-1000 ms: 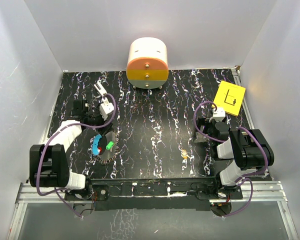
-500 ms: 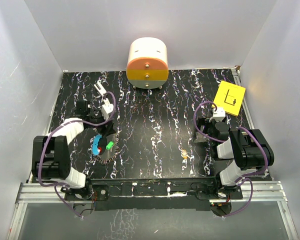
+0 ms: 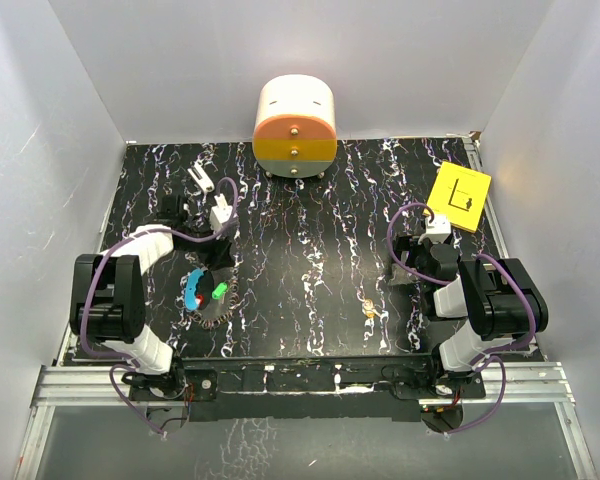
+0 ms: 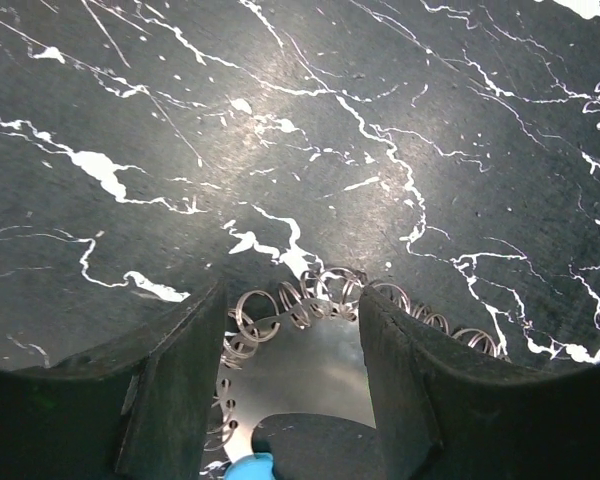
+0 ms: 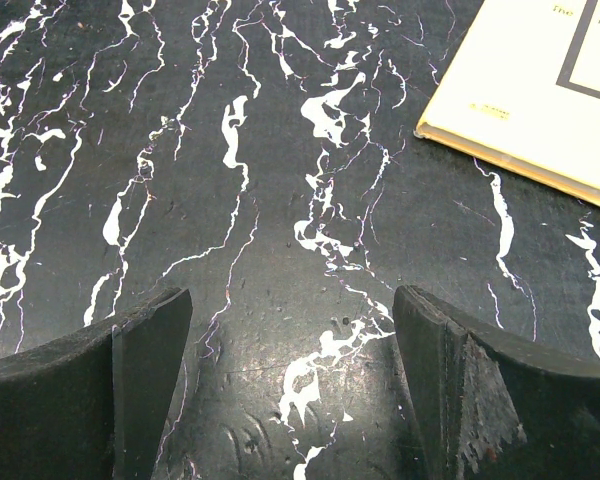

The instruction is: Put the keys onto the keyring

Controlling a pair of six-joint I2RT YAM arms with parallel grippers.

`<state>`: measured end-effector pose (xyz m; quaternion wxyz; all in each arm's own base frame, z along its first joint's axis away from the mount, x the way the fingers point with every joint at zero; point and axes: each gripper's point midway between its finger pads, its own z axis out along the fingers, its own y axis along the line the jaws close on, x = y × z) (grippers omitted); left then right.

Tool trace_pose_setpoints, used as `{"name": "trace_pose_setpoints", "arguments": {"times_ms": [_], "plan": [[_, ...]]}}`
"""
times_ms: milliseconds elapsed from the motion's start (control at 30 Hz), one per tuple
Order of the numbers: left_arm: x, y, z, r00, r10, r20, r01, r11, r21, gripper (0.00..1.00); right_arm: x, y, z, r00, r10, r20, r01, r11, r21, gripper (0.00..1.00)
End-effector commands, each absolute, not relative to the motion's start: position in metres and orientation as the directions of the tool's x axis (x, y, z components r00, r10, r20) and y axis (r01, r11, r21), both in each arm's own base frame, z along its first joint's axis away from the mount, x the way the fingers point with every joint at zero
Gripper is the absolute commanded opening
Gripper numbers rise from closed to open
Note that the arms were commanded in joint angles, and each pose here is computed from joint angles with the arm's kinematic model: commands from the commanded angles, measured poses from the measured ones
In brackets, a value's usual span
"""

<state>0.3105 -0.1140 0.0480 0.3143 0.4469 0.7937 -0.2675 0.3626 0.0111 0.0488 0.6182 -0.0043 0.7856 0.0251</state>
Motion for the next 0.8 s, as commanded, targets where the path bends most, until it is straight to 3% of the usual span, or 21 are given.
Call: {"name": "trace_pose_setpoints", "arguments": {"times_ms": [0,433,767], "plan": [[0.323,-0.116,0.059,-0.371,0.545,-0.752,0.888,0.445,-0.116,0.53,0.38,0.012,0.084,-0.103,0.013,-0.995,-0.061,0.998,0.02,0.88],[0.311,-0.122,0.057,-0.39,0.553,-0.736,0.896,0.412,-0.165,0.27,0.38,0.012,0.084,-0.102,0.013,-0.995,-0.062,0.998,0.02,0.88],[0.307,-0.125,0.05,-0.382,0.586,-0.714,0.903,0.402,-0.154,0.27,0.381,0.012,0.085,-0.101,0.013,-0.995,-0.061,0.998,0.02,0.88]]}}
